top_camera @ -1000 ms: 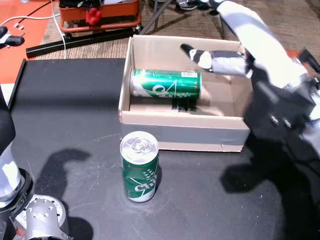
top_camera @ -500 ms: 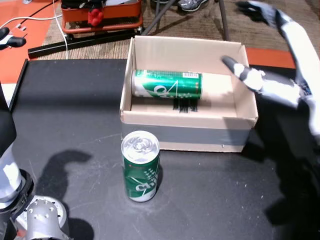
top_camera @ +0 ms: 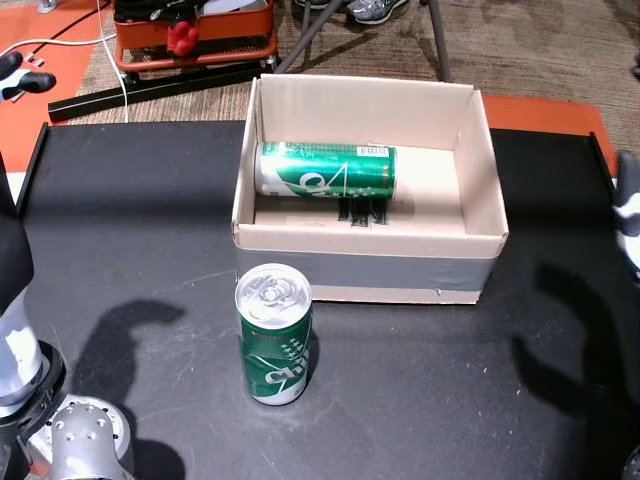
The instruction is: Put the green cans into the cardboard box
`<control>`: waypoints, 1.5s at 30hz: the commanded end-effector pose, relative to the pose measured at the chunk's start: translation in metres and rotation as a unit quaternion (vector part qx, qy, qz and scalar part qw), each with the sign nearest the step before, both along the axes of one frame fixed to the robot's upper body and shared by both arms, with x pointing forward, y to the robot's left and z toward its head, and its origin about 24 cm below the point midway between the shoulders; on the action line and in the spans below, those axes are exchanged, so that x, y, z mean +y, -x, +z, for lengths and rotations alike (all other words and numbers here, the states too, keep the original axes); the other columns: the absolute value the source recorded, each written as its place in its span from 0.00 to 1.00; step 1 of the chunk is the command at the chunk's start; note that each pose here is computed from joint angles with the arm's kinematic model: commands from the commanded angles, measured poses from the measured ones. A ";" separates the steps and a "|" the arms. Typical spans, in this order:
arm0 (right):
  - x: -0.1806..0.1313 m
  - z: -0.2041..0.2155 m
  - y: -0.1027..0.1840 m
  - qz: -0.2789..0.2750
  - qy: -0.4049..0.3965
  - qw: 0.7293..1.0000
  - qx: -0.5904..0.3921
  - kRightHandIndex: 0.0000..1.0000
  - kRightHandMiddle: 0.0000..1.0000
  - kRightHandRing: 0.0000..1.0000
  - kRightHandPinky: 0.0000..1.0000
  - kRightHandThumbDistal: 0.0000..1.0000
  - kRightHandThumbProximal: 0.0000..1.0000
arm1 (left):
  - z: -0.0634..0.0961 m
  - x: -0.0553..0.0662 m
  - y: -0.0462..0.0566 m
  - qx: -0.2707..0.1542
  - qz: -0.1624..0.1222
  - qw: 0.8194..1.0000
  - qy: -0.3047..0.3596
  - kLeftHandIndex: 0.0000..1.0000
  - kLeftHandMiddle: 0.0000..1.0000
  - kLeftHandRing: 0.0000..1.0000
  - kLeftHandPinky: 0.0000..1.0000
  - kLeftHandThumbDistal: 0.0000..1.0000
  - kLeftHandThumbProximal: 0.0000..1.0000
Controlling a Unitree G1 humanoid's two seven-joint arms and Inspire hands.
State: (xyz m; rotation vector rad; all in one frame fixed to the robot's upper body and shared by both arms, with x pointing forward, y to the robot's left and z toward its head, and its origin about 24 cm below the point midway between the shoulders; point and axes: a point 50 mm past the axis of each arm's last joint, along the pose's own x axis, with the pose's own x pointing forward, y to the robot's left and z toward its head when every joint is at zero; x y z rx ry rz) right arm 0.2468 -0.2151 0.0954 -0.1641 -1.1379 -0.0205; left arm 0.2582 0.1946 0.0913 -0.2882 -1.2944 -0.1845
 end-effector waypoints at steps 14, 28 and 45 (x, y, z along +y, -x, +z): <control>-0.003 -0.008 0.012 0.017 0.012 1.000 0.008 0.68 0.71 0.74 0.89 0.71 0.51 | -0.004 -0.009 0.001 0.016 -0.015 0.999 -0.029 0.55 0.69 0.87 0.88 0.85 0.80; -0.004 -0.013 0.013 0.038 0.024 0.999 0.026 0.71 0.72 0.74 0.87 0.70 0.47 | -0.020 -0.021 -0.021 0.145 -0.039 0.969 -0.197 0.71 0.82 0.89 0.92 1.00 0.45; -0.008 -0.010 0.008 0.061 0.014 0.997 0.034 0.71 0.71 0.73 0.90 0.74 0.44 | -0.049 -0.051 -0.040 0.286 -0.156 0.903 -0.278 0.75 0.84 0.92 0.92 1.00 0.36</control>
